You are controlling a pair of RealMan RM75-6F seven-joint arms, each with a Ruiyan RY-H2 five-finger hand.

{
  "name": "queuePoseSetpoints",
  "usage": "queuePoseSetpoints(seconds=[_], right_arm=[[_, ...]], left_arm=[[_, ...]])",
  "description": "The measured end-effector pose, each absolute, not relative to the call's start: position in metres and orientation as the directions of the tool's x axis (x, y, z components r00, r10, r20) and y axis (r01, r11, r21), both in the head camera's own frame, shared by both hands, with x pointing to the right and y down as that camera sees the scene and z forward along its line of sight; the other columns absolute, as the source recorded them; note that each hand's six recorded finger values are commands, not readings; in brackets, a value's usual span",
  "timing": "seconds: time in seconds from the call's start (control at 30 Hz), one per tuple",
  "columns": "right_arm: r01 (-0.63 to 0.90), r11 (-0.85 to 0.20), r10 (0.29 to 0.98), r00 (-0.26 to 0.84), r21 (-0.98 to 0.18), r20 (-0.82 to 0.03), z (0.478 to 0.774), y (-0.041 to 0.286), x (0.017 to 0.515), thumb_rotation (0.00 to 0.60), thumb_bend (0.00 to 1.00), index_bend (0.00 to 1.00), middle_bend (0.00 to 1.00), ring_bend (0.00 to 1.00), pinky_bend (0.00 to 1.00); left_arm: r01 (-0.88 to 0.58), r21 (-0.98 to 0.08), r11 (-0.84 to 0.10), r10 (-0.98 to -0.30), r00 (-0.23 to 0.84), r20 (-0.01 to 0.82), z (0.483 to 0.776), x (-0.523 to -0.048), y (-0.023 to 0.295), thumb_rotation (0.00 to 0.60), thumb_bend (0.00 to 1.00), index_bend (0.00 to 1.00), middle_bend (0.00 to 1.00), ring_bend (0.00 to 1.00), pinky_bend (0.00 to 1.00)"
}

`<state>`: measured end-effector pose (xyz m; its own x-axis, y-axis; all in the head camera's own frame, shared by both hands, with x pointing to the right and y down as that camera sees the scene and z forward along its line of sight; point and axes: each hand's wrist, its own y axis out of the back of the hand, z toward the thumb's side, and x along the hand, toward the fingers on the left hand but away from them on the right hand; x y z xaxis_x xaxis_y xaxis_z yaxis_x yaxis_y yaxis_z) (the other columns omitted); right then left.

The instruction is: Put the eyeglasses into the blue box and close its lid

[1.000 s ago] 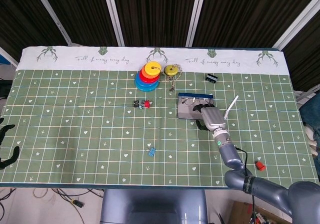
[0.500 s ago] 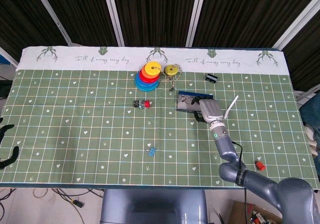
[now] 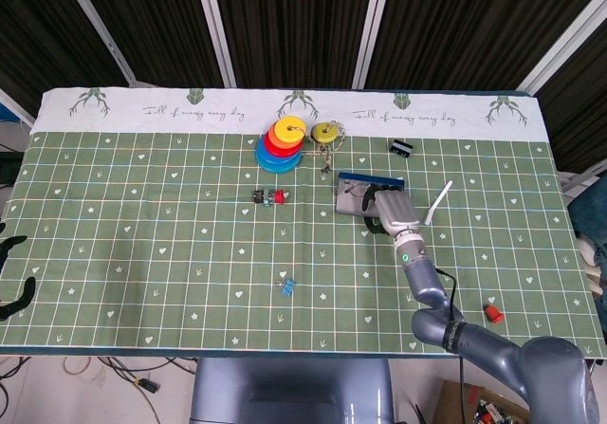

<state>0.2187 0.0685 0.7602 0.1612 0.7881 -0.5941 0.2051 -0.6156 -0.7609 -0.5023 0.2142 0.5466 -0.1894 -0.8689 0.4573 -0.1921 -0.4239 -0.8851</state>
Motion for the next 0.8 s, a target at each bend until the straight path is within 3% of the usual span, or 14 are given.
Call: queuePoseSetpoints(seconds=[0.5, 0.8], right_arm=[[0.284, -0.637, 0.767, 0.149, -0.716, -0.624, 0.764, 0.072, 0.22, 0.6, 0.56, 0.64, 0.33, 0.29, 0.23], [0.311, -0.642, 0.764, 0.187, -0.7, -0.617, 0.75, 0.081, 0.219, 0.6, 0.57, 0.66, 0.29, 0.26, 0.23]], left_arm=[[-0.193, -0.885, -0.424, -0.869, -0.19, 0.457, 0.546, -0.502, 0.214, 0.6, 0.41, 0.2, 0.02, 0.0, 0.0], [-0.19, -0.884, -0.427, -0.868, -0.187, 0.459, 0.547, -0.501, 0.215, 0.6, 0.41, 0.2, 0.02, 0.0, 0.0]])
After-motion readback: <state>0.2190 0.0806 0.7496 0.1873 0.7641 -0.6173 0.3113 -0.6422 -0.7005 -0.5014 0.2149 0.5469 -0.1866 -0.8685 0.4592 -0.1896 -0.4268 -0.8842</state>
